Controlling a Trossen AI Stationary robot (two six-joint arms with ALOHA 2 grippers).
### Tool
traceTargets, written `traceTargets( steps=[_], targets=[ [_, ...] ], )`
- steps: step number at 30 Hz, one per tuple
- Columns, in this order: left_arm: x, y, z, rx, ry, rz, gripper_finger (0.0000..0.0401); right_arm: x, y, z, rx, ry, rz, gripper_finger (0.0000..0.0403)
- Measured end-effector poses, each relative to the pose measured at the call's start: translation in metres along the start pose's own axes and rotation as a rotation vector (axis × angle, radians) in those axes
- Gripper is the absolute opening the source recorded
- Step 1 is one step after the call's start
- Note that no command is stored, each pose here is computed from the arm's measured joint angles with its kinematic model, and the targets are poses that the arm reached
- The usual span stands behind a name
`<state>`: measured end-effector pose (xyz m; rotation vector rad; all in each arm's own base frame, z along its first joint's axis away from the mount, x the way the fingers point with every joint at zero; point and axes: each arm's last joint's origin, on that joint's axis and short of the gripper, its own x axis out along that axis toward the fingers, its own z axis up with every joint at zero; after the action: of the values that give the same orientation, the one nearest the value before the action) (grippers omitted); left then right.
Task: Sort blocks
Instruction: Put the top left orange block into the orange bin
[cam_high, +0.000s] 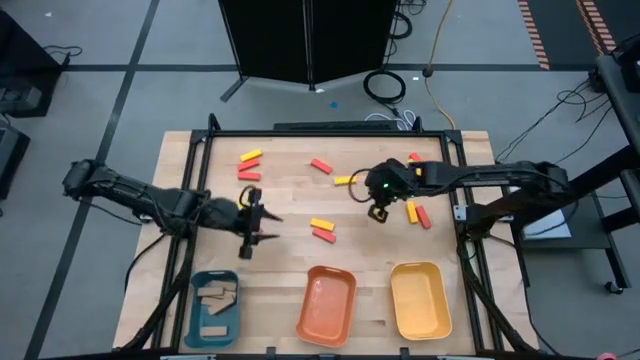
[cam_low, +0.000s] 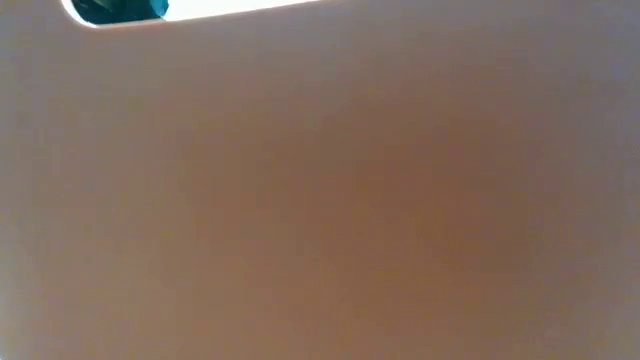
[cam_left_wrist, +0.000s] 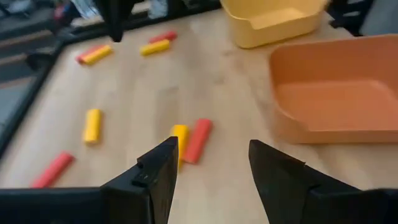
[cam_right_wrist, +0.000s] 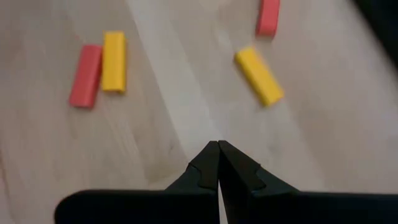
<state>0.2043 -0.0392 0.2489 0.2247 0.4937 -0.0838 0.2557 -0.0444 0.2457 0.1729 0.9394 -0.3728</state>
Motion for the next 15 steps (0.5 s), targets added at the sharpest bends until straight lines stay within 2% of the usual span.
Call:
traceTargets(
  steps=[5,8,12,15],
  targets=[
    [0.001,0.044,-0.010,0.037,-0.001,0.085,0.0194,-0.018,-0.008,0.000,-0.199,-0.233,0.008,0.0000],
    [-0.003,0.075,-0.016,-0.017,-0.061,0.084,0.0194,-0.024,-0.022,-0.001,-0.285,-0.390,0.053,0.0000],
    [-0.012,0.108,-0.031,-0.093,-0.119,0.075,0.0194,-0.026,-0.045,-0.006,-0.317,-0.515,0.240,0.0000],
    [-0.021,0.127,-0.041,-0.131,-0.147,0.074,0.0194,-0.024,-0.066,-0.008,-0.288,-0.574,0.304,0.0000]
  ],
)
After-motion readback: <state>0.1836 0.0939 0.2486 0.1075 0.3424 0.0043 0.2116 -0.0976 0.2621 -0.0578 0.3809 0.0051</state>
